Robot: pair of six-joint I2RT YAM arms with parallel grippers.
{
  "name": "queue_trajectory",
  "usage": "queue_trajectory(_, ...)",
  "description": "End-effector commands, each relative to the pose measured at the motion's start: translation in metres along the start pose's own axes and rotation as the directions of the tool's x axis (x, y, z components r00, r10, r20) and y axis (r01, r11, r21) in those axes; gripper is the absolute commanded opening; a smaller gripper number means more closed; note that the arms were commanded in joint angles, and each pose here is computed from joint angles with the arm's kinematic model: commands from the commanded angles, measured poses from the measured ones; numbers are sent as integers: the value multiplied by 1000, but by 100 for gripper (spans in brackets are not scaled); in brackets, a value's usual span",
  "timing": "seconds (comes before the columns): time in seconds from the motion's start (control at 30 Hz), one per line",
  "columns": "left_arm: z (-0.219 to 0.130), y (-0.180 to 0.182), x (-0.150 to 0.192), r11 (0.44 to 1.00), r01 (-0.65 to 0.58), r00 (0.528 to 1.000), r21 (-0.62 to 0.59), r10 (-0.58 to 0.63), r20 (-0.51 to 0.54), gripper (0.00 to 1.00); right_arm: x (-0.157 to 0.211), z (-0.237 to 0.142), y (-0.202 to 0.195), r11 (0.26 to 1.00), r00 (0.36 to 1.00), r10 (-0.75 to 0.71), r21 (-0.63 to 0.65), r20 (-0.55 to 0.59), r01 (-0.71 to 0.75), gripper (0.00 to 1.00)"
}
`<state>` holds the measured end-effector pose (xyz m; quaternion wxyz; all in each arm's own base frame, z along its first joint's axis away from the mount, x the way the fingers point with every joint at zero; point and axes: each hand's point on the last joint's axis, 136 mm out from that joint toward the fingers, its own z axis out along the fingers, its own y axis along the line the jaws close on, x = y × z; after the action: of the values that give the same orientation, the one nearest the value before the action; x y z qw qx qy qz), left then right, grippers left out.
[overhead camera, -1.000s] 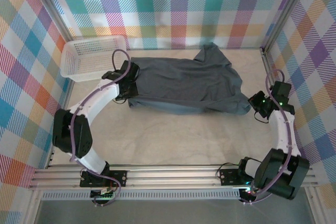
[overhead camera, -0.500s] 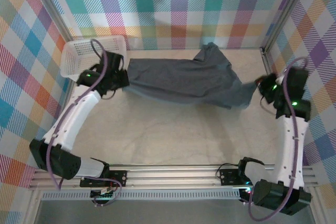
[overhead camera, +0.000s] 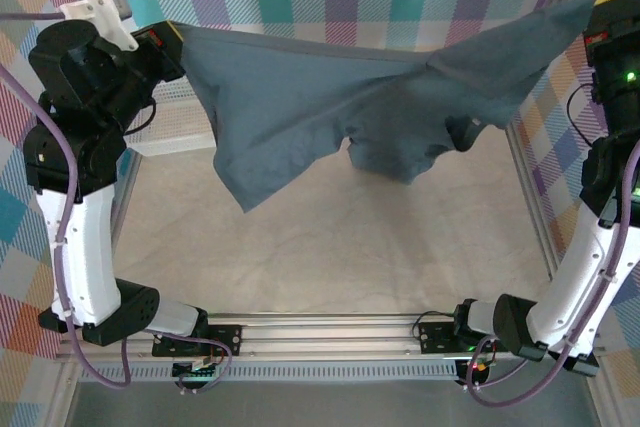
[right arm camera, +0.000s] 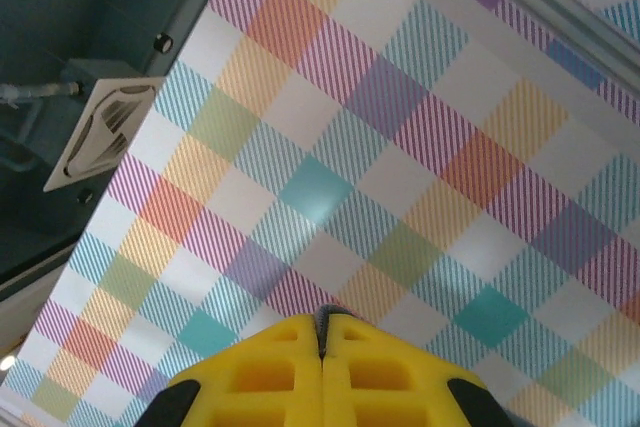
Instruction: Fold the inside-out t-shirt
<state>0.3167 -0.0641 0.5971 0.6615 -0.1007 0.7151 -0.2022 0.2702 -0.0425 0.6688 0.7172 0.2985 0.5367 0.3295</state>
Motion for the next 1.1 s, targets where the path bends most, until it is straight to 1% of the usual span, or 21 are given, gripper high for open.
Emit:
queue_trajectory(0.0, -27, 1, -26, 1000, -2, 996, 0, 2, 92, 0, -25, -12, 26, 998, 994, -33, -55, 103, 39, 0)
queue_trajectory(0.07, -27, -4, -29, 1000, -12, 994, 23, 10, 105, 0, -31, -9, 35, 995, 991, -43, -85, 124, 54, 0)
queue_trajectory(0.13, -15, -4, -28, 1000, -18, 995, 19, 16, 96, 0, -32, 3, 34, 995, 993, -22, -98, 116, 34, 0)
queue_trajectory(0.2, 9, -5, -21, 1000, -18, 997, 17, 17, 70, 0, -29, 28, 30, 993, 996, -16, -117, 93, 27, 0)
queue_trajectory(0.27, 40, -4, -12, 1000, -19, 999, 24, 18, 40, 0, -23, 60, 20, 992, 998, 3, -128, 61, 5, 0)
queue_trajectory(0.37, 95, 8, -1, 1000, 10, 1000, 27, -11, 10, 0, -13, 105, 22, 969, 1000, 3, -247, 6, -1, 0)
queue_trajectory(0.43, 129, 18, 0, 997, 64, 998, 47, -64, 9, 0, -13, 124, 34, 934, 999, -11, -358, 30, 21, 0)
queue_trajectory(0.5, 144, 18, -8, 992, 88, 995, 93, -91, 29, 0, -22, 131, 37, 923, 996, 7, -383, 89, 28, 0)
queue_trajectory(0.6, 136, 4, -26, 986, 53, 994, 159, -67, 87, 0, -37, 125, 44, 916, 983, -18, -391, 181, 89, 0)
queue_trajectory(0.67, 127, 2, -38, 988, 22, 991, 152, -42, 129, 0, -44, 115, 51, 914, 974, -46, -384, 221, 130, 0)
queue_trajectory(0.73, 115, 2, -47, 989, 9, 987, 146, -32, 155, 0, -47, 104, 60, 906, 972, -46, -400, 233, 138, 0)
queue_trajectory(0.83, 96, -9, -60, 983, 2, 982, 182, -36, 184, 0, -46, 96, 70, 893, 980, -12, -438, 198, 99, 0)
queue_trajectory(0.93, 83, -15, -66, 979, 3, 980, 203, -44, 196, 0, -43, 88, 75, 890, 986, 2, -450, 166, 74, 0)
queue_trajectory(1.0, 80, -14, -62, 981, 0, 983, 194, -36, 181, 0, -37, 89, 73, 898, 991, -5, -436, 134, 64, 0)
queue_trajectory(1.07, 86, -8, -46, 984, 5, 992, 177, -27, 122, 0, -23, 96, 57, 925, 998, -22, -378, 63, 44, 0)
